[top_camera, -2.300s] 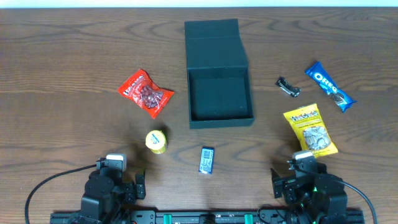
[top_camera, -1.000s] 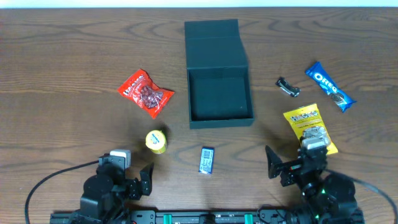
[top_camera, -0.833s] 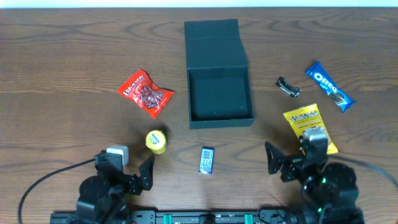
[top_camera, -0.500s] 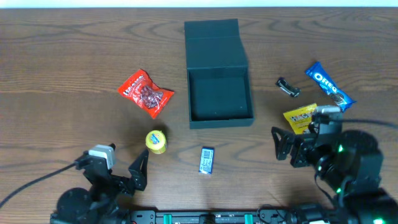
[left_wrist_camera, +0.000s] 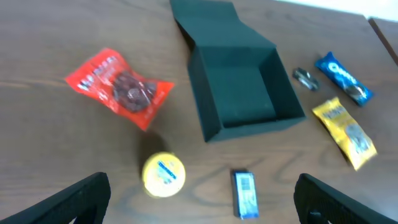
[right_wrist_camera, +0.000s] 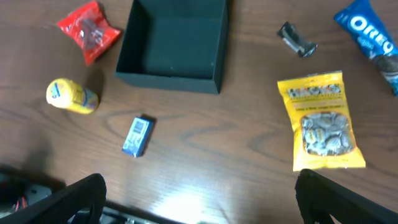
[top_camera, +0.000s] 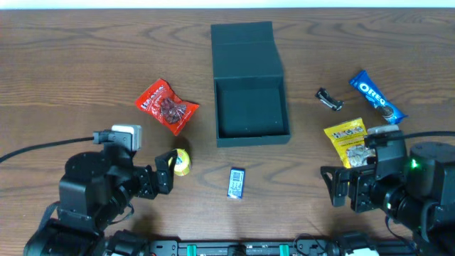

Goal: Pack container
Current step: 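Raise both grippers from rest toward the table objects, then move the right gripper over the yellow HACKS candy bag, then lower the right gripper and grasp the yellow bag's top edge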

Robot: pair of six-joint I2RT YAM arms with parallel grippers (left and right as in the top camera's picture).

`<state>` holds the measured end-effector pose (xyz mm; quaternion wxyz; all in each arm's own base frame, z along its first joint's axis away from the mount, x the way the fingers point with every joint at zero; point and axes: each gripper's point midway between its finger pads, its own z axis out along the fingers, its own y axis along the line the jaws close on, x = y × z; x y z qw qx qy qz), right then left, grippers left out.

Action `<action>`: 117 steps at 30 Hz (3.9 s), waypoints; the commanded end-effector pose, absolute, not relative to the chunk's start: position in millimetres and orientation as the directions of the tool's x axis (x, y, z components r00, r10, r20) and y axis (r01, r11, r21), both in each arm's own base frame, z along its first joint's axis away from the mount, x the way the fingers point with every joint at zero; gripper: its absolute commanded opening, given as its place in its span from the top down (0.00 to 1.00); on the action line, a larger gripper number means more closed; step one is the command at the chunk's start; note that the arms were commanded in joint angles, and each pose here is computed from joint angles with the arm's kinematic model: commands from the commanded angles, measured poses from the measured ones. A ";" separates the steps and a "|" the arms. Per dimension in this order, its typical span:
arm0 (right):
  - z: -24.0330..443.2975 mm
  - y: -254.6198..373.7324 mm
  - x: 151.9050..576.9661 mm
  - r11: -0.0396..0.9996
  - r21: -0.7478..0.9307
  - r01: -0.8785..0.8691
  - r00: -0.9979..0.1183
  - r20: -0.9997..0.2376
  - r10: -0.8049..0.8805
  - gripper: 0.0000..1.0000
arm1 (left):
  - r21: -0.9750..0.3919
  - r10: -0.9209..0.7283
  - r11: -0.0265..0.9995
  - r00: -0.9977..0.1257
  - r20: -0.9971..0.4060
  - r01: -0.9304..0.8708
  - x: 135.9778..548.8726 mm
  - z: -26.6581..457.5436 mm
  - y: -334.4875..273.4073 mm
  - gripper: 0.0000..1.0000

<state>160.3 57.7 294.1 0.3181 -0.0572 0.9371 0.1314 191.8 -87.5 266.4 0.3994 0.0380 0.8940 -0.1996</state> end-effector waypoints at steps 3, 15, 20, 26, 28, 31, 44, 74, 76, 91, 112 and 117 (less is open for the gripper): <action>294.4 60.4 158.1 0.949 0.171 -0.263 -0.781 -0.616 -0.106 0.01 | -0.331 -0.055 0.905 -0.696 -0.716 0.268 181.3 266.2 -91.9 0.05; 242.6 0.1 197.0 0.996 -0.072 0.049 -0.966 -0.257 0.028 0.01 | -0.307 -0.063 0.927 -0.716 -0.696 0.217 180.5 258.1 -82.8 0.05; 213.1 -30.1 220.2 0.977 -0.171 0.124 -0.988 -0.109 0.106 0.01 | -0.313 -0.068 0.928 -0.736 -0.673 0.201 176.6 253.1 -81.8 0.05; 185.5 -66.6 242.9 0.946 -0.254 0.200 -0.980 -0.037 0.197 0.01 | -0.308 -0.055 0.934 -0.780 -0.623 0.180 169.1 241.1 -79.7 0.05; 176.4 -64.7 256.6 0.968 -0.185 0.171 -0.985 -0.041 0.166 0.01 | -0.307 -0.053 0.935 -0.789 -0.612 0.176 167.7 238.5 -79.3 0.05; 167.2 -56.1 273.9 0.996 -0.079 0.045 -0.998 -0.056 0.040 0.01 | -0.305 -0.049 0.937 -0.799 -0.599 0.171 166.4 235.7 -78.9 0.05; 136.1 -66.7 299.3 0.993 -0.080 -0.089 -0.996 -0.019 -0.091 0.01 | -0.256 -0.050 0.957 -0.792 -0.608 0.136 169.6 233.2 -68.5 0.05; 30.0 -82.9 269.8 0.998 -0.063 -0.005 -0.979 0.202 0.008 0.01 | -0.179 -0.046 0.982 -0.827 -0.561 0.066 162.6 213.2 -51.0 0.05; 25.0 -82.7 268.7 0.998 -0.064 -0.004 -0.980 0.198 0.008 0.01 | -0.179 -0.047 0.982 -0.827 -0.561 0.066 162.7 213.1 -51.0 0.05; 16.9 -85.4 280.5 0.996 -0.084 0.041 -0.989 0.137 0.052 0.01 | -0.185 -0.055 0.981 -0.821 -0.568 0.062 164.7 214.6 -51.6 0.05; -0.1 -80.1 269.1 0.987 -0.084 0.135 -0.979 0.140 0.146 0.05 | -0.186 -0.055 0.981 -0.822 -0.568 0.062 164.7 214.6 -51.7 0.05; 0.1 -79.7 269.4 0.985 -0.087 0.151 -0.977 0.138 0.162 0.07 | -0.185 -0.055 0.981 -0.822 -0.567 0.062 164.6 214.6 -51.6 0.05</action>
